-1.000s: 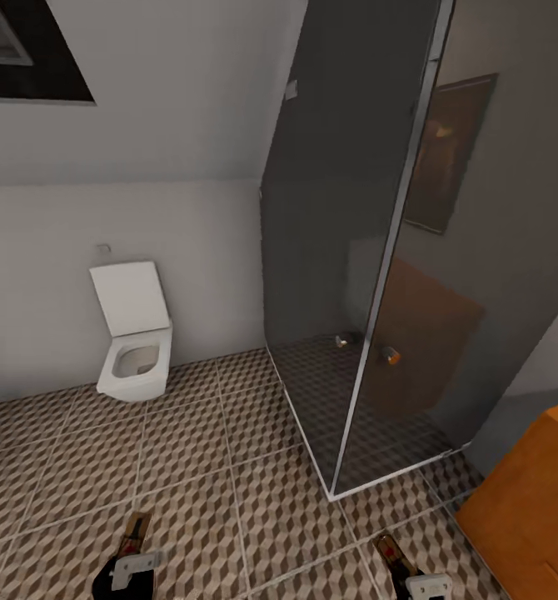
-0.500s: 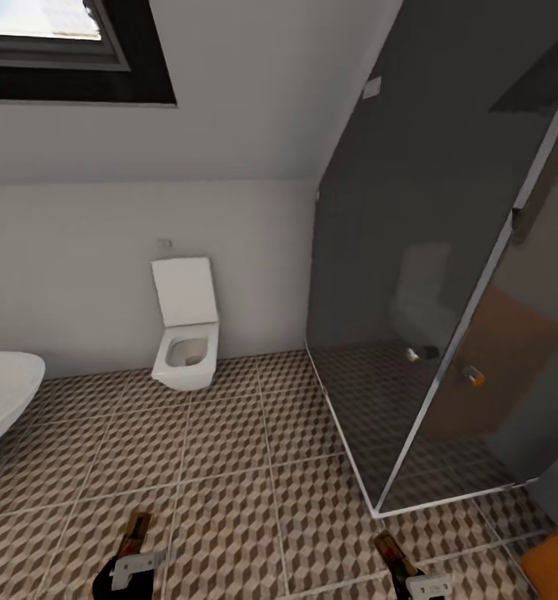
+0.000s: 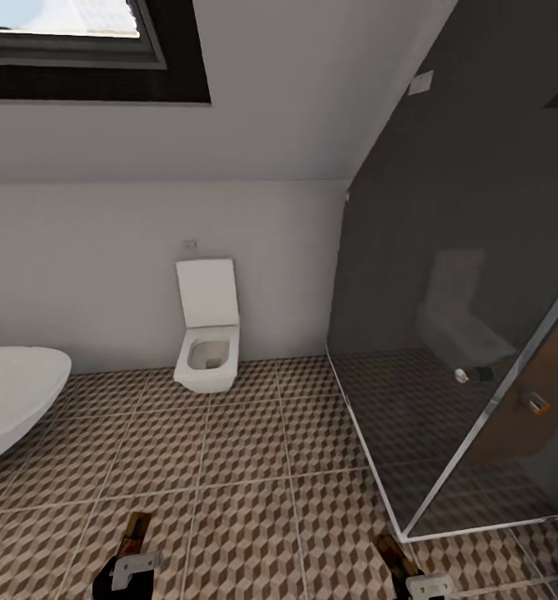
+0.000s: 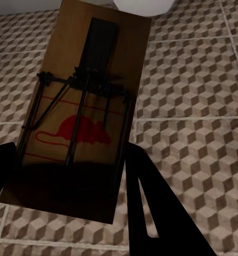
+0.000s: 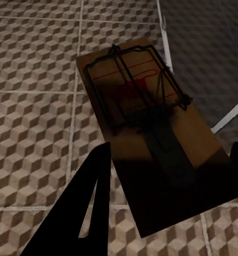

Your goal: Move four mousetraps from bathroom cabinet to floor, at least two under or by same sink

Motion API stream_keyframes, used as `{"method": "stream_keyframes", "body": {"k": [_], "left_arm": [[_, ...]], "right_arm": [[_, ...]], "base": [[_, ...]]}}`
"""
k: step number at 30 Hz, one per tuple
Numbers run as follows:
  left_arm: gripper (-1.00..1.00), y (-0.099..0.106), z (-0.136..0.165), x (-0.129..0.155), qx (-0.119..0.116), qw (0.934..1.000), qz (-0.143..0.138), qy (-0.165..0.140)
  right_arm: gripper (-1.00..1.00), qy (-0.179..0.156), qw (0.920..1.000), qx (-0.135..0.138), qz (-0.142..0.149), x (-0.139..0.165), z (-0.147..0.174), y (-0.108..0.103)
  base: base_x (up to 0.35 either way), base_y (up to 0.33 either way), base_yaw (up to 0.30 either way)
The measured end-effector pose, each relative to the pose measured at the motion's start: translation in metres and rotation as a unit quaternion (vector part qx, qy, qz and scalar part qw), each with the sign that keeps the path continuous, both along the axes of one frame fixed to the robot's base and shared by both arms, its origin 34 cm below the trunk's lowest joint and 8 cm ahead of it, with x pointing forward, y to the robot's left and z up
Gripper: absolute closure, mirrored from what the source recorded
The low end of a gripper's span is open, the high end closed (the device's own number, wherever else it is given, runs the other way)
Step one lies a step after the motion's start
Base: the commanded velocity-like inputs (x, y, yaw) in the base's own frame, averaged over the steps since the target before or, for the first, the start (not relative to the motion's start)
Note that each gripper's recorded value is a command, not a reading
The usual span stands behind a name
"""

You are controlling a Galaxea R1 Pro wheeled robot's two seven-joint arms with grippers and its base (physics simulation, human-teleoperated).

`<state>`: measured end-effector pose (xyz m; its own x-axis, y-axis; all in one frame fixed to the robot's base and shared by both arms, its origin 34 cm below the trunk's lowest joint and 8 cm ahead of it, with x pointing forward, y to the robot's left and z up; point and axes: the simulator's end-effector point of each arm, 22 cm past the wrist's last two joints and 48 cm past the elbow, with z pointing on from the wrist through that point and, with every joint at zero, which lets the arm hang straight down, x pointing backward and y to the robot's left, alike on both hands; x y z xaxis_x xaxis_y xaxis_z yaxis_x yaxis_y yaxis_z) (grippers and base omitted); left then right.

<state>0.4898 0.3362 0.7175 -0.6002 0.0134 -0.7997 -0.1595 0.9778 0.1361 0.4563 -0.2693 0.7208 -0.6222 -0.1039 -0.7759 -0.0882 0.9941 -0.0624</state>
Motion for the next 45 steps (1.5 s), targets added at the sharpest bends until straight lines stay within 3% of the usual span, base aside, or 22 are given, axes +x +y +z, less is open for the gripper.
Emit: {"method": "stream_keyframes", "body": {"k": [25, 45], "left_arm": [[1.00, 0.0000, 0.0001, 0.0002, 0.000, 1.0000, 0.000, 0.000], [1.00, -0.0001, 0.0000, -0.0001, 0.000, 1.0000, 0.000, 0.000]], "right_arm": [[1.00, 0.000, 1.0000, 0.000, 0.000, 0.0002, 0.0002, 0.0001], [1.00, -0.001, 1.0000, 0.000, 0.001, 0.0001, 0.0003, -0.0005]], "base": [[0.140, 0.028, 0.114], [0.162, 0.047, 0.006]]}}
